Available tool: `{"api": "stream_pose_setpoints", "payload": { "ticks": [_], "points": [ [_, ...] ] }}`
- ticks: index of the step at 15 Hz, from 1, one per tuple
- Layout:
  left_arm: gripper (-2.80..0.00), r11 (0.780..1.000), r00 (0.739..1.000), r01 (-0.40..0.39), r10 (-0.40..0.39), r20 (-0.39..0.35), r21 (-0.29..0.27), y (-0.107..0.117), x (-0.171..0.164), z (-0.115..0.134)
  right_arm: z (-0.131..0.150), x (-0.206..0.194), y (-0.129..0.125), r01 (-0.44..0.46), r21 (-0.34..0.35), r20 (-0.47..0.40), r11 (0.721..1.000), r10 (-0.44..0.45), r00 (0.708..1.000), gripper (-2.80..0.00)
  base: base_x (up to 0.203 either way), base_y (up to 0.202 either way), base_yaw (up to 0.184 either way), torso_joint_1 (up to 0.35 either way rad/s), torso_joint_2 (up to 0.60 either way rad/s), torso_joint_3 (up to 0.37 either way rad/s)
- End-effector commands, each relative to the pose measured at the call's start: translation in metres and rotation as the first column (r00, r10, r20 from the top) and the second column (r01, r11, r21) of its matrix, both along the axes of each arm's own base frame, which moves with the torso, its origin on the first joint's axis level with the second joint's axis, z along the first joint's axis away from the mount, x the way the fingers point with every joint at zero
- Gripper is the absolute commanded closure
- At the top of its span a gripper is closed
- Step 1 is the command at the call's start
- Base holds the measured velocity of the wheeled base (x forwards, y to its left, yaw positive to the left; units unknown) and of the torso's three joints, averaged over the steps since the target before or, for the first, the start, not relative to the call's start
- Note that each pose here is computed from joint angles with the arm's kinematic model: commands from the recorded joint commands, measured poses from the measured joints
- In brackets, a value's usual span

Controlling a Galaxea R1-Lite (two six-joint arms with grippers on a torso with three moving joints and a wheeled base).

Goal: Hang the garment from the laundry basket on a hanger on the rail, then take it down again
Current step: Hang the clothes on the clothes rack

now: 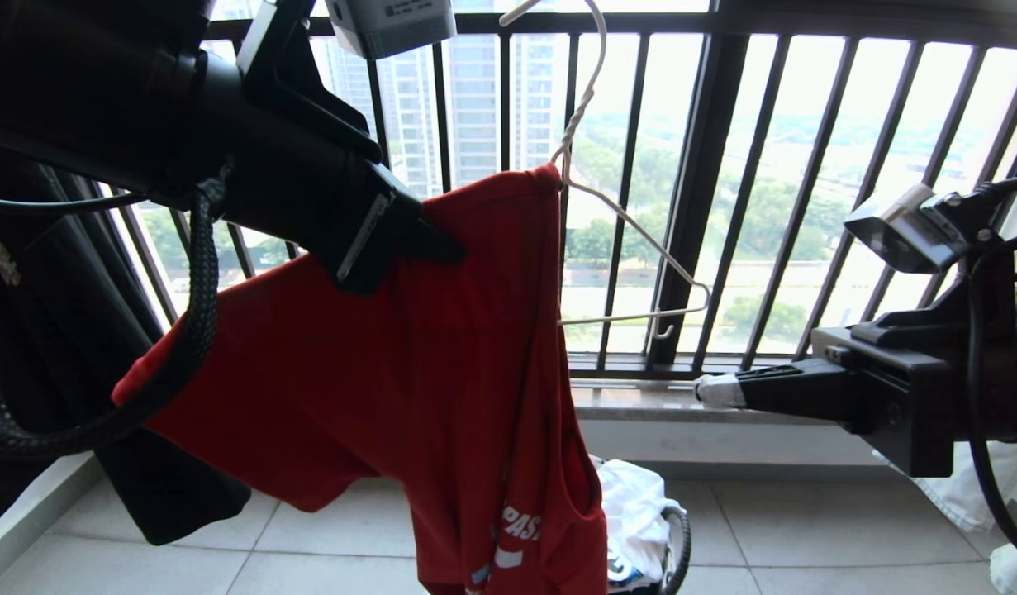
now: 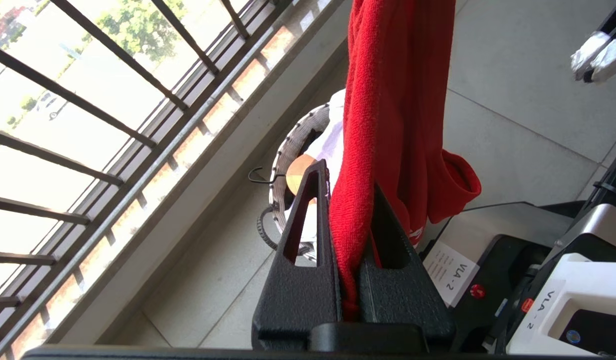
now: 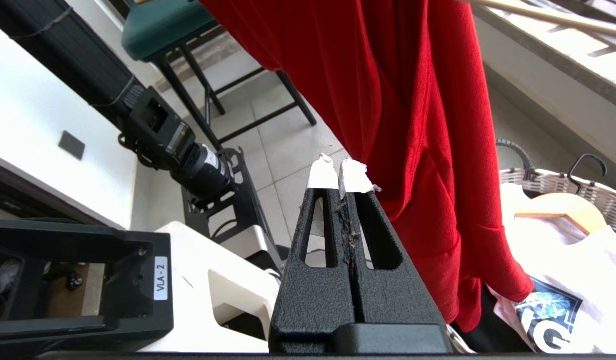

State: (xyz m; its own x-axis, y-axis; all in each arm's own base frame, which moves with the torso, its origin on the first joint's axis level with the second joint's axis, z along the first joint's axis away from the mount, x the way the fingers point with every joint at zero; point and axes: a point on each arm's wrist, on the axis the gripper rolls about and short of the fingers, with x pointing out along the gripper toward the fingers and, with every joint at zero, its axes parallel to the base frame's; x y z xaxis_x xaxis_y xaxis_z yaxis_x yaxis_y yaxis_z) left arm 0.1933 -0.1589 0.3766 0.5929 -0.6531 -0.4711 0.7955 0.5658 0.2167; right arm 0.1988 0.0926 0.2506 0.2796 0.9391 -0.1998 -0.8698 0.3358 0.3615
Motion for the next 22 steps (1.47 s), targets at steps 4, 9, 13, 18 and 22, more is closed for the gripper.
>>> {"api": "stream_pose_setpoints", "payload": {
  "ticks": [4, 9, 13, 18, 22],
  "points": [
    [0.00, 0.999, 0.999, -0.038, 0.039, 0.034, -0.023, 0.019, -0.009, 0.010, -0.027, 0.010, 0.038, 0.011, -0.106, -0.086, 0.994, -0.020, 0.996, 0.00, 0.000, 0.000, 0.000, 0.000, 0.00, 0.000],
    [0.00, 0.999, 0.998, -0.040, 0.041, 0.038, -0.019, 0.019, -0.008, 0.010, -0.033, 0.004, 0.058, 0.018, -0.132, -0.131, 0.991, -0.036, 0.991, -2.80, 0.000, 0.000, 0.000, 0.000, 0.00, 0.000],
    [0.00, 0.999, 0.998, -0.039, 0.039, 0.041, -0.019, 0.020, -0.008, 0.010, -0.037, 0.002, 0.072, 0.026, -0.129, -0.163, 0.991, -0.047, 0.985, -2.80, 0.000, 0.000, 0.000, 0.000, 0.00, 0.000],
    [0.00, 0.999, 0.998, -0.038, 0.039, 0.049, -0.024, 0.022, -0.011, 0.012, -0.045, 0.019, 0.081, 0.166, -0.094, -0.115, 0.982, -0.176, 0.978, -2.80, 0.000, 0.000, 0.000, 0.000, 0.00, 0.000],
    [0.00, 0.999, 0.998, -0.037, 0.038, 0.050, -0.022, 0.022, -0.011, 0.012, -0.052, 0.025, 0.087, 0.184, -0.080, -0.095, 0.980, -0.192, 0.977, -2.80, 0.000, 0.000, 0.000, 0.000, 0.00, 0.000]
  ]
}}
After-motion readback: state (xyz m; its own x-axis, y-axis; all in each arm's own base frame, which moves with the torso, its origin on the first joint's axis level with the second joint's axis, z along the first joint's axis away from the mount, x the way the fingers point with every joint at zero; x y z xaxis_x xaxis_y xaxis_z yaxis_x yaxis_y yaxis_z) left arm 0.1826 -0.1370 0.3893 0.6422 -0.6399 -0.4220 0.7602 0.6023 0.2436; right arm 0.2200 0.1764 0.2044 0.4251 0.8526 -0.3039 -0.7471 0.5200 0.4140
